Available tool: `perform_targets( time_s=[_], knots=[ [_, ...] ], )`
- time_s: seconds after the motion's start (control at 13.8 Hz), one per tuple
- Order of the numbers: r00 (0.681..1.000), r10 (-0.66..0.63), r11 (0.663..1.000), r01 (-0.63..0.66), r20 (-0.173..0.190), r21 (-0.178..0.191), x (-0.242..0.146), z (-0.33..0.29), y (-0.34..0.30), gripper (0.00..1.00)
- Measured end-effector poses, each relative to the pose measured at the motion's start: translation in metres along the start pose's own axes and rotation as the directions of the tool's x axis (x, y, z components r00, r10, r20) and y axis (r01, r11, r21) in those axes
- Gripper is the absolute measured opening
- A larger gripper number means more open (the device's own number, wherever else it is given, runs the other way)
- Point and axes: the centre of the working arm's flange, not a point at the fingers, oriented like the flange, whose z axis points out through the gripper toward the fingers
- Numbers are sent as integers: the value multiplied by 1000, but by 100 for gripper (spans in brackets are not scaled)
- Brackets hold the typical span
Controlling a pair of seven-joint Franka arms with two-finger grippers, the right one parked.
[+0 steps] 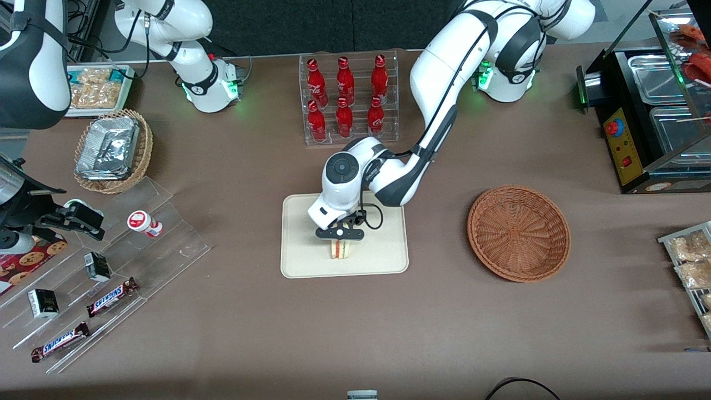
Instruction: Place sandwich from basket to tray
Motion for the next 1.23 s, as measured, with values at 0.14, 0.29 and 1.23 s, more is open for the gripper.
perform_targets(
  time_s=[0.14,0.29,1.23],
  knots=[
    [1000,-1,1000,1,-7,-5,2,-3,1,86],
    [1000,-3,1000,2,-22,-20,7,-18,5,100],
    [1000,12,999,-12,19,-41,44,-268,-204,100]
  ],
)
